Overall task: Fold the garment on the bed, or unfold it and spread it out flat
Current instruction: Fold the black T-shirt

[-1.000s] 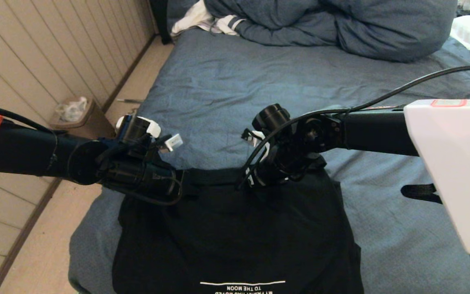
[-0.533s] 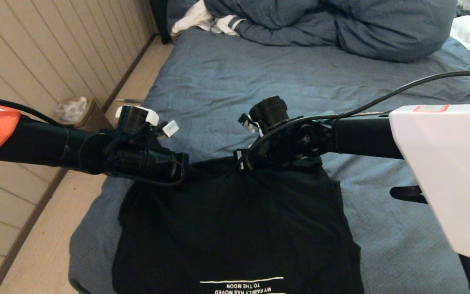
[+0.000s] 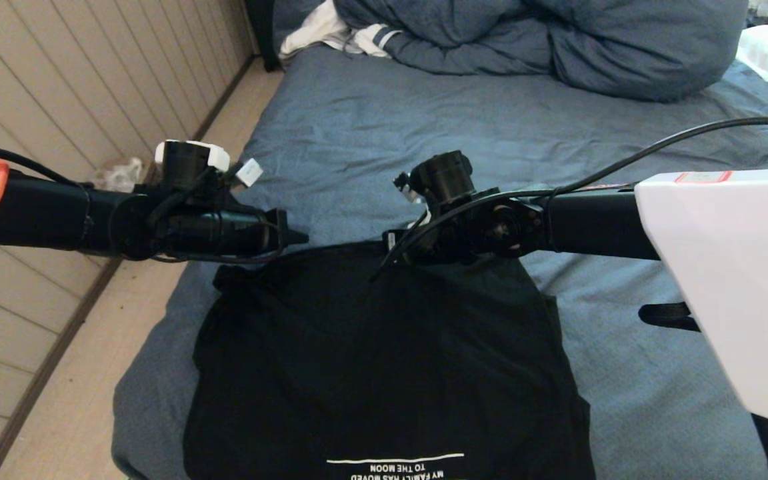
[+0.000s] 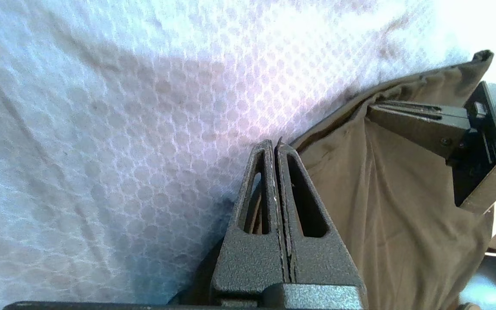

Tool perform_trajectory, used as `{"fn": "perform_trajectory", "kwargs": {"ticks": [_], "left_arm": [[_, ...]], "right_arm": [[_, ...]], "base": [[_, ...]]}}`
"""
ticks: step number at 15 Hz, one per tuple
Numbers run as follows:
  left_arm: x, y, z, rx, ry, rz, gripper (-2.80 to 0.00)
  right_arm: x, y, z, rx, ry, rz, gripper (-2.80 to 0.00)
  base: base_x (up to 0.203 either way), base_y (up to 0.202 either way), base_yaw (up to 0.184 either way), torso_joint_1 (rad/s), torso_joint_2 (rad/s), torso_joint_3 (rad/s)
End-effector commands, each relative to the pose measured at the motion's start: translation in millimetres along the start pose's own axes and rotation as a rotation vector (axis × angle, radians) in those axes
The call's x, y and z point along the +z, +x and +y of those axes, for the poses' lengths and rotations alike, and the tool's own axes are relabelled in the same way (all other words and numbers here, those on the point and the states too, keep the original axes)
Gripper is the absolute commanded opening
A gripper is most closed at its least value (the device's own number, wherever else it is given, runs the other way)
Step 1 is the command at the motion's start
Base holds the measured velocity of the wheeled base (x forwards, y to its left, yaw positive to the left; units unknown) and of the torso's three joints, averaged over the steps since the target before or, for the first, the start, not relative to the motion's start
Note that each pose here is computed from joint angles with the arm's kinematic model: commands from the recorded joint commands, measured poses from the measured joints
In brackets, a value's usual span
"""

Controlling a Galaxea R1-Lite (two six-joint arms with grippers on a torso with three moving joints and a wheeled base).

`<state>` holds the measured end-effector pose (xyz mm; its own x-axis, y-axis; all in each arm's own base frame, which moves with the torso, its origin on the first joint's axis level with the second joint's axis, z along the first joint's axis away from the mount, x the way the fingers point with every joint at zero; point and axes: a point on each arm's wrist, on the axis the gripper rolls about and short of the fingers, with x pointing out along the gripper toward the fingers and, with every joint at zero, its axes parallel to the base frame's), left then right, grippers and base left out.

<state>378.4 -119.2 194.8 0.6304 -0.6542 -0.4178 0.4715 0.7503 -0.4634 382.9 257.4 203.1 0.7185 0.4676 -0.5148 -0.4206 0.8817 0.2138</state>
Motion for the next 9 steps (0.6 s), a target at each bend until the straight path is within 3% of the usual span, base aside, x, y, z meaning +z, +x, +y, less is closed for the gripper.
{"fn": "perform_trajectory", "kwargs": {"ticks": [1,4,9], "left_arm": [[7.7,-7.0,7.7,0.016,-0.003,-0.029,-2.8],[19.0,-23.7,18.4,0.047,-0.017,-0.075,-2.8],[33.2,-104.9,3.6,0.092,-0.03,-0.177,-2.8]], "right_arm": [[5.1,-7.9,-5.1,-0.009,0.008,-0.013,-2.8],[20.1,-21.7,-33.6,-0.057,0.045,-0.054,-2.8],[51.0,-101.2,-51.1,-0.086,0.103,-0.183,-2.8]], "base": [[0.0,0.0,0.0,0.0,0.0,0.0],[0.0,0.0,0.0,0.0,0.0,0.0],[0.0,0.0,0.0,0.0,0.0,0.0]]}}
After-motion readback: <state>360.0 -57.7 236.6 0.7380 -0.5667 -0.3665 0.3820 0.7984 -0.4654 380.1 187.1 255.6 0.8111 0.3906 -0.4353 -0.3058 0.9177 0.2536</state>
